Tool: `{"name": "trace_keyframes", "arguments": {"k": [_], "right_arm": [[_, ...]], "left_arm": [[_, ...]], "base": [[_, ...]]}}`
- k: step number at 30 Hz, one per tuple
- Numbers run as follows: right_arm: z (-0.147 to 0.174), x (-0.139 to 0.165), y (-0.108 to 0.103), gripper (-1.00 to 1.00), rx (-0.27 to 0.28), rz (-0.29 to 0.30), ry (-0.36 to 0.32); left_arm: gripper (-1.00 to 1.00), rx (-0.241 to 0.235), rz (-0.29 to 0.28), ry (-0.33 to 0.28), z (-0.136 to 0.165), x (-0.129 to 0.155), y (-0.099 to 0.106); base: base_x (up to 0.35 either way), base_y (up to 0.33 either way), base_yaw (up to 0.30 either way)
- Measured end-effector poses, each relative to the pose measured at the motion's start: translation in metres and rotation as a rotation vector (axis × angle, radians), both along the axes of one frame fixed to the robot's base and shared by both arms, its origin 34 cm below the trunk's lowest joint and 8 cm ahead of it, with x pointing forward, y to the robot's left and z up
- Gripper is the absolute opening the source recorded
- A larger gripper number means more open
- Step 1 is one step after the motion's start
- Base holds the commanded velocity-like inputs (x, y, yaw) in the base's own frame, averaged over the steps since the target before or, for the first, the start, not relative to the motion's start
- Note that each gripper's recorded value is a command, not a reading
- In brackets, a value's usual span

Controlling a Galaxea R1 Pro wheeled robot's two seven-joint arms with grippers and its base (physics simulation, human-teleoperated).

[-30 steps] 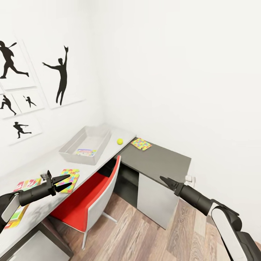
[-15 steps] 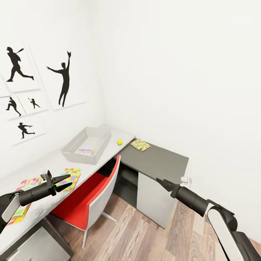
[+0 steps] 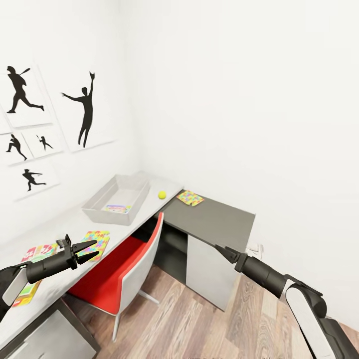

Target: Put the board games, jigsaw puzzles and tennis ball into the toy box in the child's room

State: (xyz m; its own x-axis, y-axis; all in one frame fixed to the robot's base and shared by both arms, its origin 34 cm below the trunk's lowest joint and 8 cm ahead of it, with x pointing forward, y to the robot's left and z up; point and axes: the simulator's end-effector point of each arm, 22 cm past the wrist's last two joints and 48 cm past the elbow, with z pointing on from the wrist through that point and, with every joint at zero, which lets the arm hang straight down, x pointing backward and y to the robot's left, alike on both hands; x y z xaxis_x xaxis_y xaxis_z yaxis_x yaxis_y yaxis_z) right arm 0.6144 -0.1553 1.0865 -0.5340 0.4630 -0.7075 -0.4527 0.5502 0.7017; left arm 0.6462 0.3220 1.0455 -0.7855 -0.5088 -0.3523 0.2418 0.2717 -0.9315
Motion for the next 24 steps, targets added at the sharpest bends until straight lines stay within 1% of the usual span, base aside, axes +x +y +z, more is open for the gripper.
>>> {"name": "trace_keyframes", "arguments": {"k": [13, 24], "right_arm": [[-0.0025, -0.0001, -0.0003, 1.0, 0.0, -0.001, 0.006], [-0.0056, 0.0002, -0.001, 1.0, 0.001, -0.003, 0.014]], "left_arm": [[1.0, 0.0, 0.0, -0.001, 0.0003, -0.0001, 0.0002], [1.0, -0.001, 0.0, -0.001, 0.0003, -0.0001, 0.0]], "base": [[-0.01, 0.197, -0.277], [0.0, 0.031, -0.285]]}}
